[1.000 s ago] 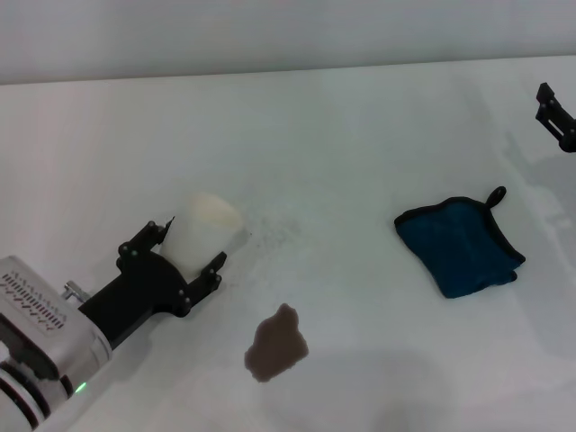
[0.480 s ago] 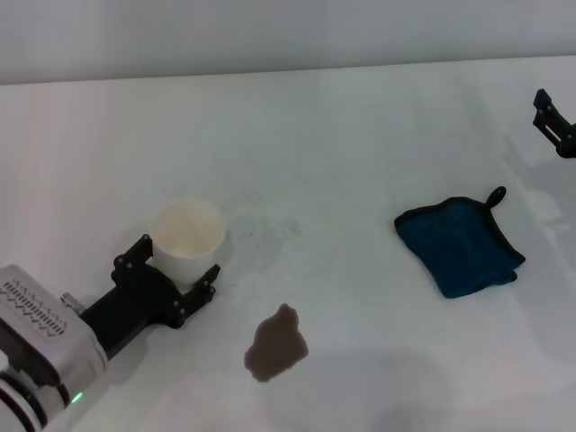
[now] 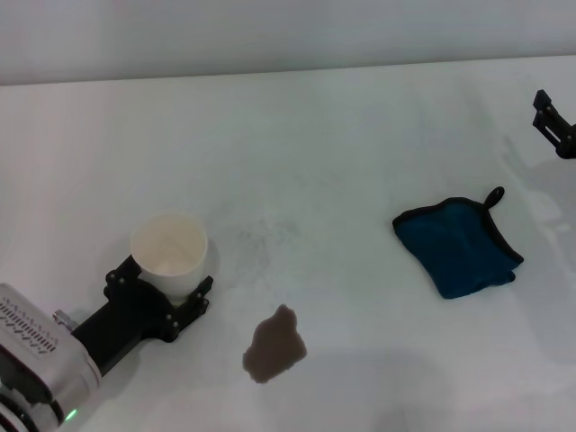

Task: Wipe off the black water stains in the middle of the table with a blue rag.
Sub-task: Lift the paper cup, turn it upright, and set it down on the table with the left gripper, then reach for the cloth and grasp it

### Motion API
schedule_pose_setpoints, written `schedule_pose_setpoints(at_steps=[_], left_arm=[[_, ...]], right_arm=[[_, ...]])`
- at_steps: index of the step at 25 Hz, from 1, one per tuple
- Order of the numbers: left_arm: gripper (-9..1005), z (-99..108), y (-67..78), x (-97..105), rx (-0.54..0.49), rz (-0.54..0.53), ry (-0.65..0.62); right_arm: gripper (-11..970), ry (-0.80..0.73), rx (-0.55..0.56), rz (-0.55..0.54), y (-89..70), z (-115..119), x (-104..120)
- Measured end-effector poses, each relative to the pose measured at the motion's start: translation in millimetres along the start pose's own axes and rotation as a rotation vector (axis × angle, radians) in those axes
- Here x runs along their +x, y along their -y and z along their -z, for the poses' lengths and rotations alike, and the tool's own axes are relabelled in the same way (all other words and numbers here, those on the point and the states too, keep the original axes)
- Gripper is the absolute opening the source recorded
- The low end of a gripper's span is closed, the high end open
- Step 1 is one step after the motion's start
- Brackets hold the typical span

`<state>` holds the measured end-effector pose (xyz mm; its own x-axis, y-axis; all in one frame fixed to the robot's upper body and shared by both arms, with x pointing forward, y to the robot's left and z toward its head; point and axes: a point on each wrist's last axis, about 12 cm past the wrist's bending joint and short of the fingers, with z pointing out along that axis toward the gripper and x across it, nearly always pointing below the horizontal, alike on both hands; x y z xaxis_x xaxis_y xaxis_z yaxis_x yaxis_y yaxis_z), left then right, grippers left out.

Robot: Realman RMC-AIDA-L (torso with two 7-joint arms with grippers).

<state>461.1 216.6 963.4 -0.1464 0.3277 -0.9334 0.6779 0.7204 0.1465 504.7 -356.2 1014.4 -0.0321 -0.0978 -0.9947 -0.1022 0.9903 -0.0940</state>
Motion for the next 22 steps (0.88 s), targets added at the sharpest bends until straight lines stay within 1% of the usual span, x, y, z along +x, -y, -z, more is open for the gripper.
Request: schedule_pose_setpoints(at_steps=[4, 10, 15, 19, 22], left_arm=[[770, 2, -1.2, 1, -0.006, 0.004, -0.003], [871, 2, -3.7, 1, -0.009, 0.011, -0.005], [879, 4, -2.7, 3, -0.013, 0.021, -0.010], [885, 11, 1.1, 9, -0.024, 0.046, -0.021], [886, 19, 5.4, 13, -0.036, 0.066, -0.011]], right_arm=[[847, 0.000, 0.000, 0.000, 0.1, 0, 0], [846, 0.001, 0.000, 0.000, 0.2, 0, 0], [846, 0.001, 0.001, 0.000, 0.3, 0, 0], [845, 0.001, 0.003, -0.001, 0.4, 0, 0], [845, 0.000, 0.003, 0.000, 0.9, 0, 0]])
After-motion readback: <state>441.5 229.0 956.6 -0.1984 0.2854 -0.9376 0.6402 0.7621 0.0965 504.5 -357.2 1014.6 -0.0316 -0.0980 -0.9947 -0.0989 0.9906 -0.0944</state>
